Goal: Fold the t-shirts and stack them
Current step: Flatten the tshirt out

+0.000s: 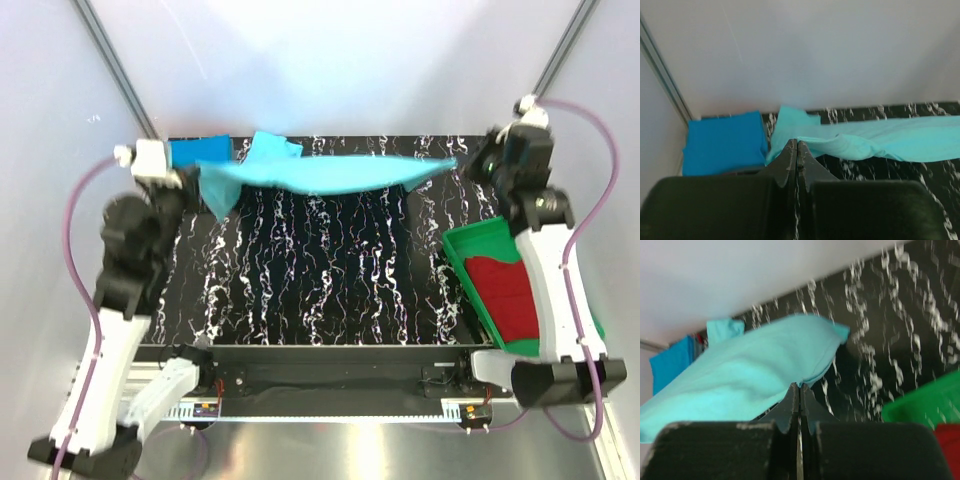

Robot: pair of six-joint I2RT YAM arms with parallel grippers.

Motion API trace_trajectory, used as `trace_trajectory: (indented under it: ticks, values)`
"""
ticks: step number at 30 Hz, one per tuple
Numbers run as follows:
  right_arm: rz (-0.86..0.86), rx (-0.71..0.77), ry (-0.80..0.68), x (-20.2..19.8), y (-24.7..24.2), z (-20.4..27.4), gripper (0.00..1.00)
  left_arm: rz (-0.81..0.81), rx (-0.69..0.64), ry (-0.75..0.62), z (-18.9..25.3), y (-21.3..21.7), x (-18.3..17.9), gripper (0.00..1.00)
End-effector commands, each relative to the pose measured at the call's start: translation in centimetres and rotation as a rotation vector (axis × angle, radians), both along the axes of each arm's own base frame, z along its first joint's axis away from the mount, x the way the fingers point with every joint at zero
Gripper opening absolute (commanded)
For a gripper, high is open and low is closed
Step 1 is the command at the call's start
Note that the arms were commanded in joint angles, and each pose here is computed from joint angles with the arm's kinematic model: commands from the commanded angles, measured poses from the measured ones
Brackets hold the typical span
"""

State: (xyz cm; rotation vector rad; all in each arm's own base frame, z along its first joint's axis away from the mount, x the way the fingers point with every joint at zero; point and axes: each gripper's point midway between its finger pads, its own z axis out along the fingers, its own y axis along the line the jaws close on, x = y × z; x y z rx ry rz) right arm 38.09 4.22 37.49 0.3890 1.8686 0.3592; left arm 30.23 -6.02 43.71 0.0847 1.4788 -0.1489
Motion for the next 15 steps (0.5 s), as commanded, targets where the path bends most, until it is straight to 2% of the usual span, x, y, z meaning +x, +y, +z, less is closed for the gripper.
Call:
trace_trajectory:
  ticks: [1,2,6,9,12,15]
  values:
    - [0.039,0.079,0.141,-4.1,1.2,-5.6,0.0,-0.04,-0.16,0.129,-6.9,-1.1,-1.5,0.0]
    - [0.012,0.108,0.215,-5.6,1.1,-9.3,0.0,-0.053,-0.166,0.23,-11.2,-1.5,-1.9,0.0]
    - [-0.031,0.182,0.392,-8.9,1.4,-17.2,0.0,-0.055,-0.198,0.49,-19.7,-2.2,-3.1,0.0]
    - [-0.079,0.207,0.514,-11.0,1.2,-22.0,0.0,-0.03,-0.177,0.635,-24.0,-2.1,-3.8,0.0]
    - [-0.106,0.235,0.597,-12.4,1.4,-25.0,0.0,0.011,-0.15,0.715,-26.0,-1.5,-4.2,0.0]
    - [-0.14,0.245,0.633,-13.0,1.1,-26.4,0.0,0.06,-0.136,0.736,-26.7,-0.7,-4.4,0.0]
